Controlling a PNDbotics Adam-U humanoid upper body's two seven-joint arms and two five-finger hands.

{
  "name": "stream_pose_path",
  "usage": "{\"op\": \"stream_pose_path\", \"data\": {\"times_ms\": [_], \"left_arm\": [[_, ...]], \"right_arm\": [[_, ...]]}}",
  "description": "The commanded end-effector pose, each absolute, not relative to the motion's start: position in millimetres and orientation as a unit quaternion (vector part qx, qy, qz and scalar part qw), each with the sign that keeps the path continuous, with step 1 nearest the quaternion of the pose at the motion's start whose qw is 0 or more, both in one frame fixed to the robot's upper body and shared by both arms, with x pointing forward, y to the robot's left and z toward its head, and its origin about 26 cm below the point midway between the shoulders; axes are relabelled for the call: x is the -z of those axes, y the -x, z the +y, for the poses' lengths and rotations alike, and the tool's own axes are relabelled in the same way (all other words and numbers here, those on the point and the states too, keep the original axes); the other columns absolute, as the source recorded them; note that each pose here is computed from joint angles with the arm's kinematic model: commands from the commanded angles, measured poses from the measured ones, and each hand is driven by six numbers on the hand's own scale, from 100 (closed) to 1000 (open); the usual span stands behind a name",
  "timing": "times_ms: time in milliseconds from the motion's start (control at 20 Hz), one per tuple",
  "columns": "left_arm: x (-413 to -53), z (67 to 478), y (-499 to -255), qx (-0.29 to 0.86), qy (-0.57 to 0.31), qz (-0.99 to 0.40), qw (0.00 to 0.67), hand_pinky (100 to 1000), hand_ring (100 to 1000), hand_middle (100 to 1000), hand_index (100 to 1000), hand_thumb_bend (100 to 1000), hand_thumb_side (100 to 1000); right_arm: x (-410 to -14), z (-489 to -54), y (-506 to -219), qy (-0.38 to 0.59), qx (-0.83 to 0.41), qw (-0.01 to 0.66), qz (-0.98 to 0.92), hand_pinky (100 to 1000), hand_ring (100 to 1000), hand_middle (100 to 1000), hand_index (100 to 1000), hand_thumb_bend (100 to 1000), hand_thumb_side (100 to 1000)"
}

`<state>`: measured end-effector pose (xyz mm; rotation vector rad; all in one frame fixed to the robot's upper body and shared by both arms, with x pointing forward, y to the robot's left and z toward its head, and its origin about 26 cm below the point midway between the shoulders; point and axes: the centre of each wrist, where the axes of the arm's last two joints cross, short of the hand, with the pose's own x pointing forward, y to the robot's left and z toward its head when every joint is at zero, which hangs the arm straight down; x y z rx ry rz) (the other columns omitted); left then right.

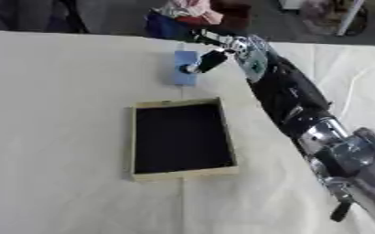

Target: Pick up objects on the table and place them in the box.

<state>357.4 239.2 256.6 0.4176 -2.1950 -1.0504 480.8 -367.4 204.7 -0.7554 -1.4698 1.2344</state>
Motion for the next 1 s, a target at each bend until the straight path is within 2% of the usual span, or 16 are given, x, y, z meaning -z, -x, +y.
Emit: {"op": "stream_pose_path", "data": {"times_ms": [50, 200, 350, 500, 550, 1000], "left_arm": [[-268.5, 238.2, -354.8, 0.402, -0.162, -0.845, 0.313, 755, 807, 841, 890, 355, 805], [-268.3, 237.6, -355.0, 0.404, -0.161, -0.845, 0.312, 755, 807, 840, 890, 355, 804], [-267.7, 237.8, -355.2, 0.404, -0.161, -0.844, 0.313, 755, 806, 840, 890, 354, 805], [-267.2, 238.0, -355.4, 0.404, -0.161, -0.844, 0.314, 754, 806, 840, 889, 353, 805], [-266.9, 238.1, -355.5, 0.403, -0.161, -0.844, 0.315, 754, 806, 840, 890, 352, 805], [-261.1, 244.8, -356.5, 0.400, -0.167, -0.839, 0.327, 754, 806, 839, 889, 346, 808]], "right_arm": [[-218.8, -378.4, -478.9, 0.333, -0.507, 0.509, -0.611, 872, 882, 836, 947, 463, 386], [-215.3, -378.4, -478.9, 0.332, -0.511, 0.512, -0.606, 866, 867, 805, 933, 458, 382], [-213.7, -378.7, -478.6, 0.338, -0.509, 0.509, -0.606, 836, 803, 650, 815, 433, 329], [-213.8, -377.5, -478.4, 0.348, -0.502, 0.500, -0.615, 805, 747, 559, 717, 399, 314], [-214.4, -376.8, -478.4, 0.351, -0.497, 0.495, -0.620, 797, 730, 534, 688, 402, 269], [-240.2, -357.2, -474.1, 0.349, -0.482, 0.423, -0.683, 775, 691, 498, 652, 368, 251]]}}
